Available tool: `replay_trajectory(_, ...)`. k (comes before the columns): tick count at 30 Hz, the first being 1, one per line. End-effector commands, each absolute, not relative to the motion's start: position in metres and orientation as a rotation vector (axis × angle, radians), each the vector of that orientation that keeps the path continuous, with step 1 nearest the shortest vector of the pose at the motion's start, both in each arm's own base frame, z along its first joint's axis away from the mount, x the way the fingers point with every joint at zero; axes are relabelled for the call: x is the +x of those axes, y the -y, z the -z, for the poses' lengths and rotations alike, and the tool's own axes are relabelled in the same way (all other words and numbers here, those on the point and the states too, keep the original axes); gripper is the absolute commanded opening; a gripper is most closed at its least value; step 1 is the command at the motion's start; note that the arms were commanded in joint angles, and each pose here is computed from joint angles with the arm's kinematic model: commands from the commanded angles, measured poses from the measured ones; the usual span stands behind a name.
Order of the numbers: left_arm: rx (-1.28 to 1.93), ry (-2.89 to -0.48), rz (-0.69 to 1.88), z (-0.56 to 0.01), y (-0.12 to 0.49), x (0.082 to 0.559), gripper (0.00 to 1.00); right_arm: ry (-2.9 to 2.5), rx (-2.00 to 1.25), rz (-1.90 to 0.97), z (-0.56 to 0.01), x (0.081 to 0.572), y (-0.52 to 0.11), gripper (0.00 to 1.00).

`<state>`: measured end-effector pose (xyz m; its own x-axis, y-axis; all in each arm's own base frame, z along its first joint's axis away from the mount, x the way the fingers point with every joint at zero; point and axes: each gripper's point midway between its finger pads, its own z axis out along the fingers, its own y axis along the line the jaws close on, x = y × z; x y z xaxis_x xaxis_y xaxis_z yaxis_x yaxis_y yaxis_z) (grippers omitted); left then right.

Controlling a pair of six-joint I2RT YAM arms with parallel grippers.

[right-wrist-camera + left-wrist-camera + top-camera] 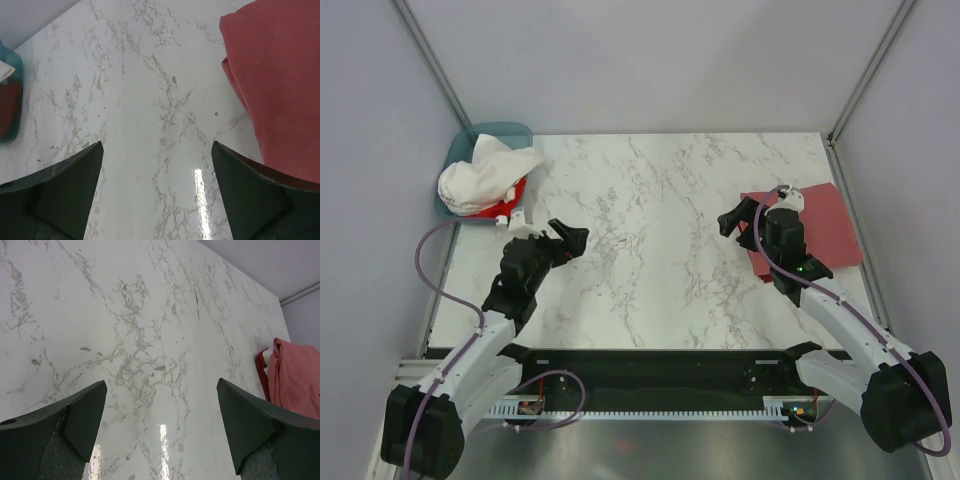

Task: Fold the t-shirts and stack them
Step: Grab the tshirt from the pile

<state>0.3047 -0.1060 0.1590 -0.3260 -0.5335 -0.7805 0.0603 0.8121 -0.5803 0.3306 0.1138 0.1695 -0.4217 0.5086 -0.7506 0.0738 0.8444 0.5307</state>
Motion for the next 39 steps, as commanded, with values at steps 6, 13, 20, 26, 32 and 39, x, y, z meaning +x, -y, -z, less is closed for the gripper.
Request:
replay_trajectory(6, -0.520, -1.789, 0.510, -0.174, 0.080, 0.320, 1.00, -1.879, 0.421, -0.545, -0.189, 0.329, -0.112, 0.98)
replay_trajectory(13, -0.860, -1.823, 0.351, -0.195, 0.033, 0.377, 0.93, -1.881, 0.408, -0.655, -0.182, 0.326, -0.127, 0.98)
replay_trajectory(20, -0.991, -1.781, 0.047, -0.221, -0.042, 0.426, 0.86, -1.869, 0.382, -0.716, -0.187, 0.322, -0.135, 0.98)
replay_trajectory(26, -0.999, -1.798, -0.193, -0.222, -0.092, 0.461, 0.86, -1.858, 0.361, -0.752, -0.193, 0.319, -0.139, 0.98)
replay_trajectory(32, -1.028, -1.837, -0.269, -0.201, -0.120, 0.485, 0.87, -1.843, 0.337, -0.803, -0.201, 0.315, -0.146, 0.98)
replay_trajectory(39, -1.075, -1.956, -0.211, -0.132, -0.136, 0.528, 0.78, -1.830, 0.318, -0.841, -0.207, 0.311, -0.150, 0.98)
